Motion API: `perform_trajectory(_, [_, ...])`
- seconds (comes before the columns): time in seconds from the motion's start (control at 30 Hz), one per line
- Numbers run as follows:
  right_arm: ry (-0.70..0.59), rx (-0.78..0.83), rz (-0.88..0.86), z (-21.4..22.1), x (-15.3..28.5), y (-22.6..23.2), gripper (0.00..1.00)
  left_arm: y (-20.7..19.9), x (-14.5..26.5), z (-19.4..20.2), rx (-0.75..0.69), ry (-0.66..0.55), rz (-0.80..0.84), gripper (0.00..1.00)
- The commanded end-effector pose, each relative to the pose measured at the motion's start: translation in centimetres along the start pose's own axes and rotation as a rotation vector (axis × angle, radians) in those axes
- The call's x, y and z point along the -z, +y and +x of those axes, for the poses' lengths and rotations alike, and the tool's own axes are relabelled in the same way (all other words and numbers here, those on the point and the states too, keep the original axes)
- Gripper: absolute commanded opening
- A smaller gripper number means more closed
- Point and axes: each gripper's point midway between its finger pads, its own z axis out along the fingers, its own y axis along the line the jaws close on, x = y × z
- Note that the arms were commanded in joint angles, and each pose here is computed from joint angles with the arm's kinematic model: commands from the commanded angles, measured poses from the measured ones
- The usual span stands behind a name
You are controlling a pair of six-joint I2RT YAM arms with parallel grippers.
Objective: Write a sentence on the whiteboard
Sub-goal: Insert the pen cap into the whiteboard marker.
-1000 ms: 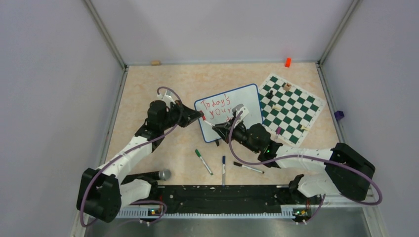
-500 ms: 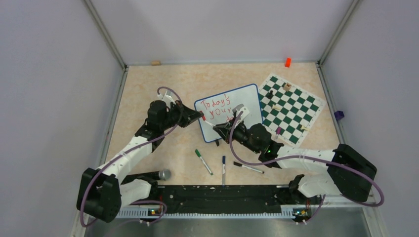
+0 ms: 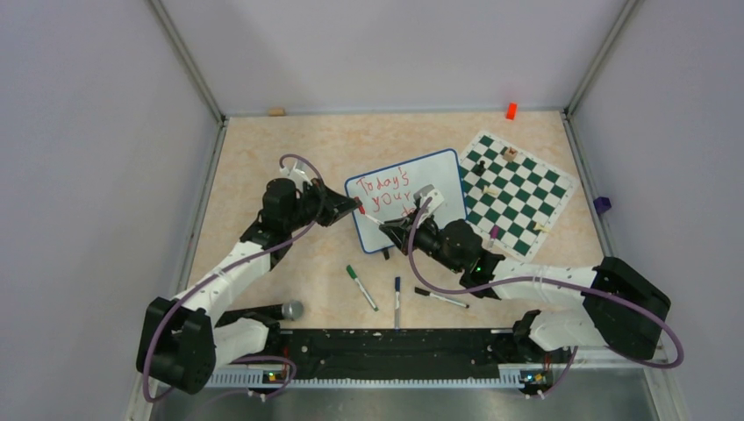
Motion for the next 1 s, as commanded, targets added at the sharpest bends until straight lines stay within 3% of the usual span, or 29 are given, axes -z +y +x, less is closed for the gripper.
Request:
perform_trajectory(0.0, [-0.101, 0.008, -0.031, -3.29, 0.08, 1.22, 0.0, -0.78, -0.28, -0.54, -0.025, -0.013, 0.023, 0.0])
perform_trajectory(0.97, [-0.094, 0.006, -0.014, -2.75, -0.41, 0.83, 0.0, -1.11, -0.7, -0.29, 0.051, -0.003, 0.06, 0.0])
